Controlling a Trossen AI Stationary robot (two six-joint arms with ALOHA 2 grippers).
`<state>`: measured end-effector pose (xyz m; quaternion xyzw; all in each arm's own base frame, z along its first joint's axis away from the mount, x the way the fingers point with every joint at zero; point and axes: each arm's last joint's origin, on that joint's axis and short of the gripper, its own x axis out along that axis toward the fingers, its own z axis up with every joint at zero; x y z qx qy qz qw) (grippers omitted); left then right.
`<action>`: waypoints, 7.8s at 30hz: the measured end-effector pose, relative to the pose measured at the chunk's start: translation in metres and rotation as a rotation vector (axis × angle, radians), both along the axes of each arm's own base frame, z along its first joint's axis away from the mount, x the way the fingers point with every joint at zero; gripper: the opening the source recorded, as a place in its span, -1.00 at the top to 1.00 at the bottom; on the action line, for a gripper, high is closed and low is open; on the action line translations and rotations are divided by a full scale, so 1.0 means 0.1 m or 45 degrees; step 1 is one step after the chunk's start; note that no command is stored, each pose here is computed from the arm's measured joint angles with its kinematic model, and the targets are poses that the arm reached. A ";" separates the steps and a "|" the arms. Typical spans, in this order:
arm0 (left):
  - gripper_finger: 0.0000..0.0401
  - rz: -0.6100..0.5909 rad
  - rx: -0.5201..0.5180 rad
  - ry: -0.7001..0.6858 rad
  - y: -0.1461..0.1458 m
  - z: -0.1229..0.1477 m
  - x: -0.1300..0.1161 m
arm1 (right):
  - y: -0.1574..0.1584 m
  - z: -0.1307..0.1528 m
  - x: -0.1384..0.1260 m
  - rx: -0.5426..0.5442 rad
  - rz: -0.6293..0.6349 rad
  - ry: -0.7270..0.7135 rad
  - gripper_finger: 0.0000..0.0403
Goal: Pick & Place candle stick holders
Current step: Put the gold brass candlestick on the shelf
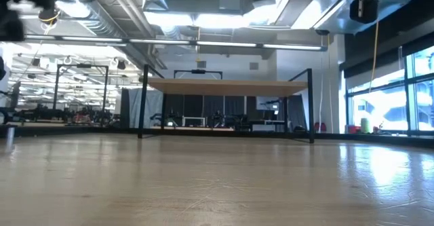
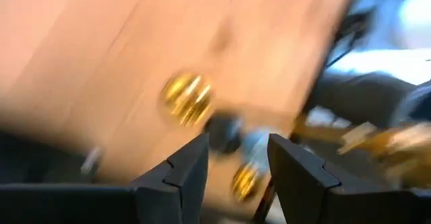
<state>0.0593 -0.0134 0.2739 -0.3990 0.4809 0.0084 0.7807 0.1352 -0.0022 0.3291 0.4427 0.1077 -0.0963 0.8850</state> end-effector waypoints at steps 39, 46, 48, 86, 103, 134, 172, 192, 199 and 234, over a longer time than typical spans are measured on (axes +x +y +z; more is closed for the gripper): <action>0.25 0.578 -0.022 0.374 0.02 -0.15 0.01 | -0.01 -0.08 0.14 -0.078 -0.014 0.086 0.33; 0.25 0.575 -0.049 0.338 0.02 -0.13 -0.05 | -0.01 -0.08 0.14 -0.055 -0.018 0.086 0.33; 0.25 0.558 -0.051 0.336 0.02 -0.13 -0.05 | -0.01 -0.08 0.14 -0.055 -0.018 0.086 0.33; 0.25 0.186 0.255 -0.161 0.08 0.60 -0.26 | -0.02 -0.05 0.16 -0.075 -0.086 0.052 0.33; 0.25 -0.152 -0.063 -0.185 -0.15 0.83 0.23 | -0.01 -0.06 0.15 -0.067 -0.056 0.061 0.33; 0.25 -0.077 0.192 -0.320 -0.29 1.11 0.36 | 0.01 -0.22 0.79 -0.085 0.059 0.033 0.33; 0.25 0.904 0.772 -0.536 0.09 1.23 0.07 | 0.69 -0.84 3.90 -0.588 0.743 0.010 0.33; 0.25 0.915 0.809 -0.483 0.03 1.19 0.21 | 0.90 -1.20 4.49 -0.677 0.738 -0.078 0.09; 0.25 0.925 0.797 -0.482 0.02 1.19 0.22 | 0.93 -1.27 4.51 -0.726 0.662 -0.068 -0.05; 0.25 0.894 -0.383 0.567 0.04 0.31 -0.44 | 0.93 -1.36 4.37 -0.662 0.779 0.235 -0.08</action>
